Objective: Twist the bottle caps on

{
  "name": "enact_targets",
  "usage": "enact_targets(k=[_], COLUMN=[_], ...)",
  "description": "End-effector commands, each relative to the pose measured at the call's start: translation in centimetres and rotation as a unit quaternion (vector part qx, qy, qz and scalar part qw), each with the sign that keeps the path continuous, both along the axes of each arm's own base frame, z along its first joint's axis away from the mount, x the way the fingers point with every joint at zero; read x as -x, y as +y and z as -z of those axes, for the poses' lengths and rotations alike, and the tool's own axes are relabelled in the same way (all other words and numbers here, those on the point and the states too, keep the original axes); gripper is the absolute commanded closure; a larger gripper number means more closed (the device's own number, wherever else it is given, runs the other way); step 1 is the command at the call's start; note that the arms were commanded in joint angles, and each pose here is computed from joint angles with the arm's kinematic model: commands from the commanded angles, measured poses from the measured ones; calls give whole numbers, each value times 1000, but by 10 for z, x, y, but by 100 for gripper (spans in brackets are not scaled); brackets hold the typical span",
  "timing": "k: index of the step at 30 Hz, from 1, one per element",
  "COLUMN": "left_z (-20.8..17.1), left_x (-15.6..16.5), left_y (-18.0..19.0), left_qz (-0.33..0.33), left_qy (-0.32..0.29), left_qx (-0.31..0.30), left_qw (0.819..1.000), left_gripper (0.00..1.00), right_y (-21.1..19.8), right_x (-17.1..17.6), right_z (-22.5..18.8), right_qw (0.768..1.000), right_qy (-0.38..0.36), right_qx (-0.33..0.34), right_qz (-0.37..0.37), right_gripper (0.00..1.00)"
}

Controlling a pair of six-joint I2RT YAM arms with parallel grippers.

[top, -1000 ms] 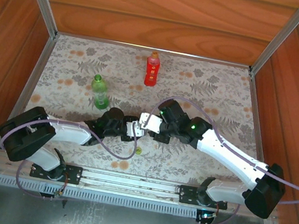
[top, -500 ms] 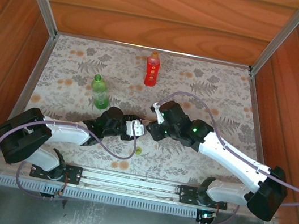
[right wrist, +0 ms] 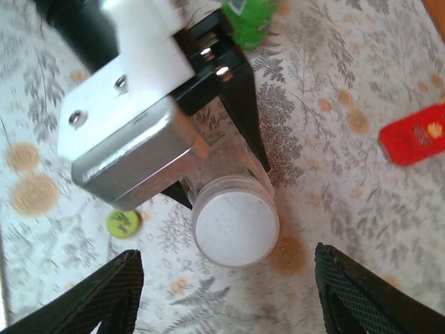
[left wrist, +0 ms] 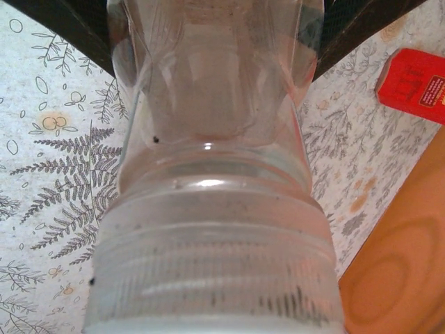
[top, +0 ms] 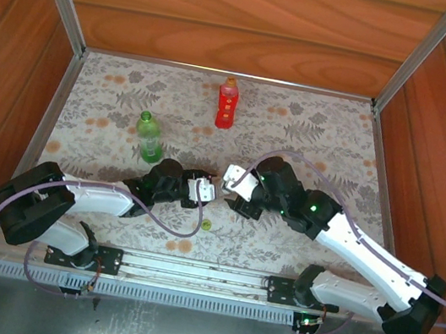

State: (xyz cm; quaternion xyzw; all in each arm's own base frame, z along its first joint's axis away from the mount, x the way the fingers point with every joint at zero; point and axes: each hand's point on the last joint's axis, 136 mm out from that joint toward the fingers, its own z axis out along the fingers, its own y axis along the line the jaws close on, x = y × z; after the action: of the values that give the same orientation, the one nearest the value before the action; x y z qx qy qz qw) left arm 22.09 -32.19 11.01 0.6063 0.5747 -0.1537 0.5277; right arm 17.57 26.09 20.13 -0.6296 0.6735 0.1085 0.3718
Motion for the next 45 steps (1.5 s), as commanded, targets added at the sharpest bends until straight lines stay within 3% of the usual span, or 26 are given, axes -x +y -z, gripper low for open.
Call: enact_targets(k=[1,5,10,19,26,34,43,45], left_z=[-14,-15,-15,-11,-12,-13,-13,-14], left_x=[6,6,6,7,6,4,3,3], left_y=[-7,-6,-6,-7,-6,-4,-4,-4], left_qz=[22,22,22,23,21,14,12,12], left_qy=[-13,-15,-14,-11,-12,-16,-17,-17], left_qx=[19,19,20,16,17,15,15,16], left_qw=[999,999,999,1000,1000,1000,1000,1000], left_gripper=[44,44,44,44,44,44,44,44], right_y=[3,4,13,18,17,20,17,16], right_x=[-7,-15,-14,-12,-11,-15,-21,-17], right_z=[6,14,17,18,22,17,14,15], right_qw=[994,990,990,991,993,1000,981,981], right_qy=[-63,-75,-65,-51,-37,20,107,112], right_qx=[57,90,81,70,71,3,-75,-74], right_qz=[-73,-83,-95,-100,-87,9,143,139], right_gripper=[33,36,45,50,67,80,86,82])
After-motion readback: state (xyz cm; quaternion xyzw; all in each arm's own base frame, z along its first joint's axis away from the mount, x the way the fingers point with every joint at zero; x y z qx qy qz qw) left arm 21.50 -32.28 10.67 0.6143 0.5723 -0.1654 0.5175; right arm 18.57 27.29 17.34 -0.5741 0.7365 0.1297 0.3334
